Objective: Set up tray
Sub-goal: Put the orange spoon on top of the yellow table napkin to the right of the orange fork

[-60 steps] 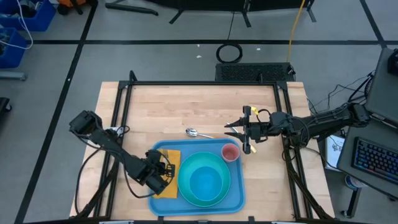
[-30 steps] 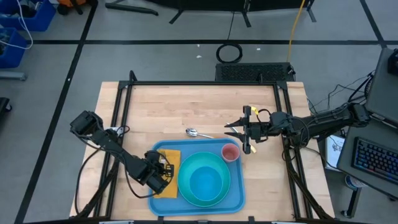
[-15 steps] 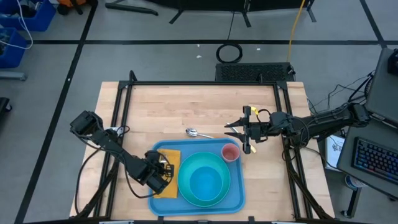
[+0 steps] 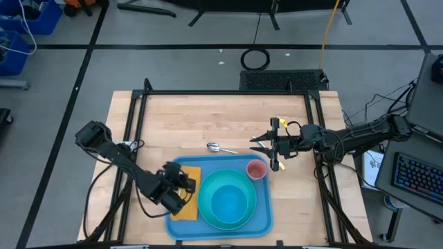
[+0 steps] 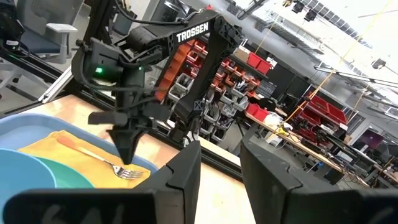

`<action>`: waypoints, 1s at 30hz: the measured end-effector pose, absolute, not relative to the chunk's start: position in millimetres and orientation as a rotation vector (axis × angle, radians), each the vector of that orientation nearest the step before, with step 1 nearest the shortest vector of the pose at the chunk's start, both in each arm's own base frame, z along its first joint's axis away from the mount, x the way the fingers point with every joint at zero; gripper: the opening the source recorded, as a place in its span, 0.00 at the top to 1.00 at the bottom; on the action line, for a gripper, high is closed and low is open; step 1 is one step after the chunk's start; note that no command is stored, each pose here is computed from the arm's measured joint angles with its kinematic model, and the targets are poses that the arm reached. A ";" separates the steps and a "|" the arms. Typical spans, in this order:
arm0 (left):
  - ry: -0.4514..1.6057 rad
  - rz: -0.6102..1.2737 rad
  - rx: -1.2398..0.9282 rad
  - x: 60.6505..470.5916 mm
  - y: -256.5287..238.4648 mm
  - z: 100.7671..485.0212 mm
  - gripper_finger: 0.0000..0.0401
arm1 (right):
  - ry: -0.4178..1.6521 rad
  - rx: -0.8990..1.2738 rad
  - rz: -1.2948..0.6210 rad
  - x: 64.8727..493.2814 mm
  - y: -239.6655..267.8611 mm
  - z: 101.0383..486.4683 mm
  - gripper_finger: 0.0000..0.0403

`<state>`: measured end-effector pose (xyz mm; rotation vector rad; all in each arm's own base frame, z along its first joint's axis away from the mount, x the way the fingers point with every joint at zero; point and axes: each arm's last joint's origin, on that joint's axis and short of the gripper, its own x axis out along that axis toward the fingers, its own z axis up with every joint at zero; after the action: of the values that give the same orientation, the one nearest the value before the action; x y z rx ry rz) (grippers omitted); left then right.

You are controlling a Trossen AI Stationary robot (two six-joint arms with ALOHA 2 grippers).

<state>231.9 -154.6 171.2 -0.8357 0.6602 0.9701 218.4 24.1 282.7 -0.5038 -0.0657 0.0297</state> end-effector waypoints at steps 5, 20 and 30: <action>0.468 0.922 -0.678 232.7 -148.9 184.4 0.92 | -0.065 -0.504 0.029 218.4 24.0 282.7 0.75; 0.351 0.939 -0.421 241.5 -131.2 192.5 0.92 | 0.014 -0.435 -0.253 204.4 14.0 288.9 0.75; 0.351 0.948 -0.394 244.0 -127.2 192.8 0.92 | 0.203 -0.294 -0.291 185.8 8.2 298.2 0.75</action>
<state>244.0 -127.2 192.8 -0.3935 0.3505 0.9484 185.8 8.2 298.2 -0.2943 0.2028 -0.2906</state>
